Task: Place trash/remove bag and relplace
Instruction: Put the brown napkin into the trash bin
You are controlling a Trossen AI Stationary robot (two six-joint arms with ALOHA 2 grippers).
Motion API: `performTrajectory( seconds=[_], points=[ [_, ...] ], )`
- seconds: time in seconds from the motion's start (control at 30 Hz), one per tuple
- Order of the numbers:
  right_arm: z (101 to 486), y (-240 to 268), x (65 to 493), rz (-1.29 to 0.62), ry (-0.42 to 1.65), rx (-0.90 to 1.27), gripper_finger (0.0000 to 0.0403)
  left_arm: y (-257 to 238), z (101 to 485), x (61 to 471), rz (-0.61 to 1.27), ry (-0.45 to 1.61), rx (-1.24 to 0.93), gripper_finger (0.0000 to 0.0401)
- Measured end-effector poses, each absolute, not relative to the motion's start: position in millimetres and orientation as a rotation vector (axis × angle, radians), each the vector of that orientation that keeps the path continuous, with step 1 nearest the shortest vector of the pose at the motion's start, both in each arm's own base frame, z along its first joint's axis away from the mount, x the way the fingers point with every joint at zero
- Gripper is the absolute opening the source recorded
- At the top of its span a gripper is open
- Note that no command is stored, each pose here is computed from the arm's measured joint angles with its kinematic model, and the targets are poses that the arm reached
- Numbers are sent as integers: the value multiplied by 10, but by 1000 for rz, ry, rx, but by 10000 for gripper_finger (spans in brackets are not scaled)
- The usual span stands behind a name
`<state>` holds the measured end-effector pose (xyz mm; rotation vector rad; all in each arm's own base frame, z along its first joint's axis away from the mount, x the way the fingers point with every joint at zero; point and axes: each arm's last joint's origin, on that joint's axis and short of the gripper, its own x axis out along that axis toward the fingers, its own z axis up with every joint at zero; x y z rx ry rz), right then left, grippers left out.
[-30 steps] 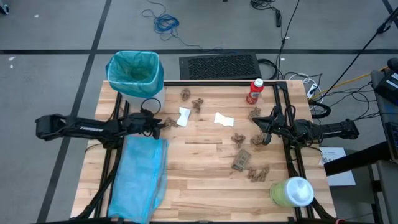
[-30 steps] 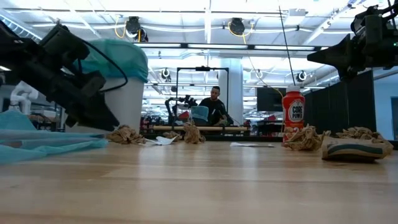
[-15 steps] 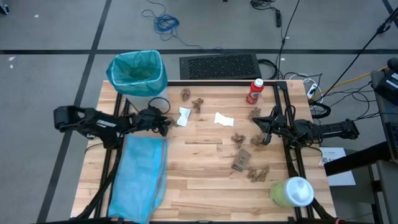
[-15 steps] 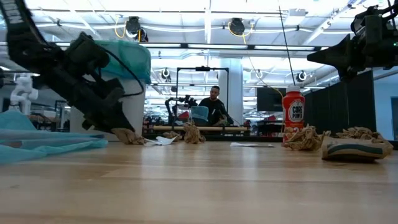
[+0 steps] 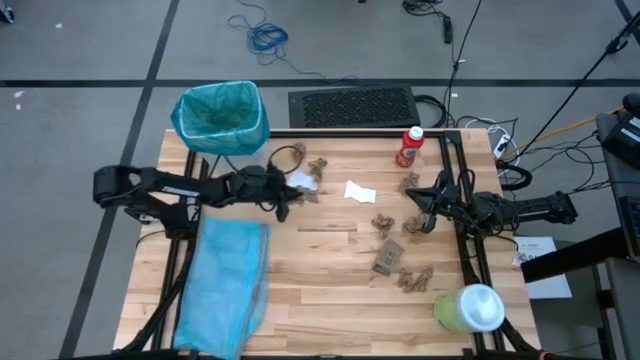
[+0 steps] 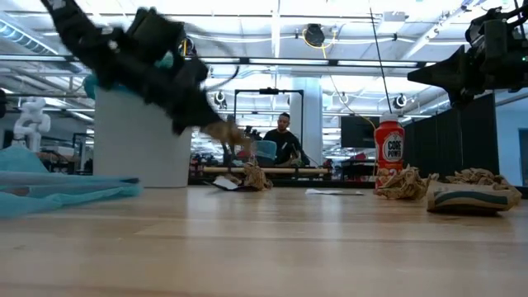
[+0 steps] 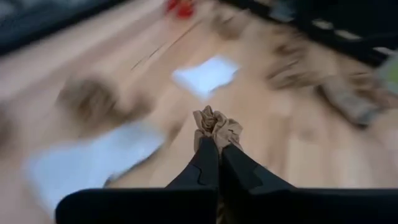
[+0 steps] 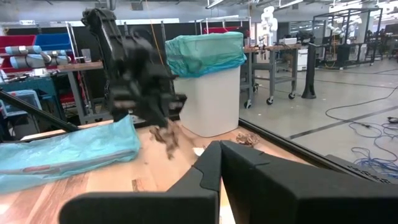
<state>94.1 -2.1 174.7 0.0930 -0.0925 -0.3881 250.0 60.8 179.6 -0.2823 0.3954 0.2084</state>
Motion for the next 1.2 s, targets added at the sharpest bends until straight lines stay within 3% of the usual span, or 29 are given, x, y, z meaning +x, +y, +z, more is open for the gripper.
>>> performTrajectory(
  seconds=[0.23, 0.6, 0.7, 0.9, 1.2],
  points=[
    [1748, -21, 941, -388, -93, 93, 0, 346, 2597, 2673, 184, 425, -54, 2],
    [1750, -21, 941, -389, -94, 93, 0, 371, 3902, 2187, 636, 563, 122, 1],
    [1748, -21, 941, -393, -72, -14, 0, 438, 4158, 1998, 753, 573, 142, 1],
    [1748, -21, 941, -399, -37, -189, 0, 622, 4321, 1770, 871, 646, 127, 0],
    [1782, -21, 937, -398, -88, -94, 0, 1063, 4191, 1673, 1016, 826, 105, 0]
  ],
)
